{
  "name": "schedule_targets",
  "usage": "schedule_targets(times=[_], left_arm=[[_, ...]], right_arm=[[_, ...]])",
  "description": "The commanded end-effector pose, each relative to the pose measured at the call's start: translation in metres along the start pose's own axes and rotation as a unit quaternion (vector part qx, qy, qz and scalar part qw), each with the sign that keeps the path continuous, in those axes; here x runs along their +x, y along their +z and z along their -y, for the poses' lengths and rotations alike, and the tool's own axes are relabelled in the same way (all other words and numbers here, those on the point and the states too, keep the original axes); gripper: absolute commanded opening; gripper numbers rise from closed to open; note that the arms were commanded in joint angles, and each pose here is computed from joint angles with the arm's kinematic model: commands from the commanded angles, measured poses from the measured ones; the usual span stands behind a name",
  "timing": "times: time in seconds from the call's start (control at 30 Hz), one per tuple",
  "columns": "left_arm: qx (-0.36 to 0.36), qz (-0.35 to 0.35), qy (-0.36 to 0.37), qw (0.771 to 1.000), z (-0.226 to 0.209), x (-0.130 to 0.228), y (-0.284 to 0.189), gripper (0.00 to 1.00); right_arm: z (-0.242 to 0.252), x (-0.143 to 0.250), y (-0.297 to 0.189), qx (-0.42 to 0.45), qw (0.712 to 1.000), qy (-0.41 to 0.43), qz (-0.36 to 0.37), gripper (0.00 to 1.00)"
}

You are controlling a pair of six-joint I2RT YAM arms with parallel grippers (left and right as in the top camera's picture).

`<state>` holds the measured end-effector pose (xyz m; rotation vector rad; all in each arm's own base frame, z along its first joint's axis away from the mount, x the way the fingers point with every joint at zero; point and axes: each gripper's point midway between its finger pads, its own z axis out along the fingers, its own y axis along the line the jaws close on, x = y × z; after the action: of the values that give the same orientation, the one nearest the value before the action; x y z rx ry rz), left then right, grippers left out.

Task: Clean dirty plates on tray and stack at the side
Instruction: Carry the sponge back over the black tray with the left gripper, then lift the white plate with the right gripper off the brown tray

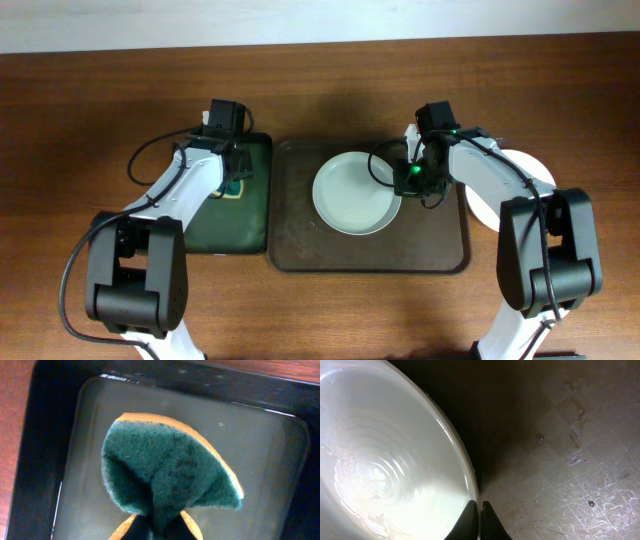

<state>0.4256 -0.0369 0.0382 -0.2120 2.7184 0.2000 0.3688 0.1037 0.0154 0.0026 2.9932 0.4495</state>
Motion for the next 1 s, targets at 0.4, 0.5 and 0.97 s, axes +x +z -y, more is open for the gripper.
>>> schedule_targets(times=[0.4, 0.5, 0.97], left_arm=[[0.012, 0.147, -0.036, 0.988, -0.038, -0.109, -0.131, 1.0], [-0.01, 0.16, -0.07, 0.985, -0.075, -0.116, -0.138, 0.99], [-0.012, 0.158, -0.076, 0.984, -0.081, -0.116, -0.137, 0.99]], right_arm=[[-0.004, -0.006, -0.001, -0.004, 1.0, -0.006, 0.006, 0.15], [-0.004, -0.006, -0.001, -0.002, 1.0, -0.006, 0.007, 0.23], [0.008, 0.004, 0.018, 0.01, 1.0, -0.007, 0.013, 0.05]])
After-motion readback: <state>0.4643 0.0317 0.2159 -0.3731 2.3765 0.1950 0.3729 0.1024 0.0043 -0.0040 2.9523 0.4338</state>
